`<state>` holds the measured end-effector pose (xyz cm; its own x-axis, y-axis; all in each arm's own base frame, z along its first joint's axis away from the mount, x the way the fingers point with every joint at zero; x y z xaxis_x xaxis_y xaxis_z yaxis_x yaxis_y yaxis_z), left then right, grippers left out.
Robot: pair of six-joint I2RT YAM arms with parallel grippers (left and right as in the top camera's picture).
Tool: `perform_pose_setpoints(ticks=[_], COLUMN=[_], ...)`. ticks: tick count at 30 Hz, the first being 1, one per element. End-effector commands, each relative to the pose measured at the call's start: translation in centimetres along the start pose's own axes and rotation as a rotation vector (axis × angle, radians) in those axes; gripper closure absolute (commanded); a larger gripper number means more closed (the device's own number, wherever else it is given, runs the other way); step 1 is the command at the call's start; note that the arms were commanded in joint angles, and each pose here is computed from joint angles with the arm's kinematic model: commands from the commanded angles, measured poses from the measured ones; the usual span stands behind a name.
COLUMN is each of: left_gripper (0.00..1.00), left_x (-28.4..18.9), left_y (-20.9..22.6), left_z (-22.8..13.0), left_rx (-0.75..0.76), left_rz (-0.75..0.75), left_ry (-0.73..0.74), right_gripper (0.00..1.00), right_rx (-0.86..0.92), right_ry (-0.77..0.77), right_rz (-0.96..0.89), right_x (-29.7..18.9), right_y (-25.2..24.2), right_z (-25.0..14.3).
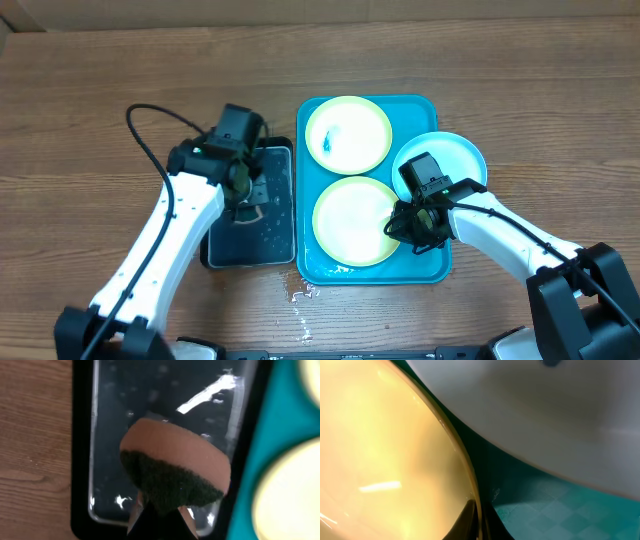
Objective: Clean dirty plates on tray and stack at the side
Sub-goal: 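Return the sponge to the black tray with the left gripper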
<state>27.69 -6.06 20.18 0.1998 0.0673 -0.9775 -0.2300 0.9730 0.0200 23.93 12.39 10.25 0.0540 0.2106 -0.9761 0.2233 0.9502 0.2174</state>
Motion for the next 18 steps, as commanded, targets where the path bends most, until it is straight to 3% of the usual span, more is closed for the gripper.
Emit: perform_pose_setpoints(ticks=[1,4,5,7,11,16,18], left_gripper=[0.96,0.96,0.92,0.66,0.58,0.41,0.00], left_x=[3.5,4.9,5.1,5.0,3.4,-1.4,-3.8], left_y=[1.0,0.6,0.4,0.1,0.0,0.3,0.6], left_z=[-0.4,-0.2,-0.1,0.0,0.4,0.8,0.7], left_rx=[-0.013,0.004,0.018,0.018,0.014,0.011,0.009], left_rz=[0.045,-0.002,-0.026,-0.057,-0.088,-0.116,-0.131], left_ry=[0.068,0.095,0.100,0.105,0.094,0.045,0.008], right_gripper=[0.96,0.96,0.96,0.96,0.96,0.96,0.96], right_rx=[-0.005,-0.005,-0.005,-0.005,-0.012,-0.085,-0.094], right_ry=[-0.009,-0.009,-0.010,-0.010,-0.013,-0.011,-0.031], right_rz=[-0.077,-0.077,-0.077,-0.077,-0.074,-0.074,-0.060], right_x=[0.7,0.7,0.7,0.7,0.6,-1.7,-3.5], right_y=[-0.9,-0.9,-0.9,-0.9,-0.8,0.3,1.1], right_z=[-0.1,-0.1,-0.1,-0.1,0.0,0.7,1.2])
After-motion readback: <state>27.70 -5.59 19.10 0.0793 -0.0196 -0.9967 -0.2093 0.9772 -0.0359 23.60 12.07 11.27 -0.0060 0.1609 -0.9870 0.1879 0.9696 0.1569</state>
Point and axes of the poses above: each gripper's point midway between its finger pads, its own x axis out along the fingers, its own y axis along the line the jaws close on, z = x × y, the point moved 10 cm from there along -x, back along the fingers
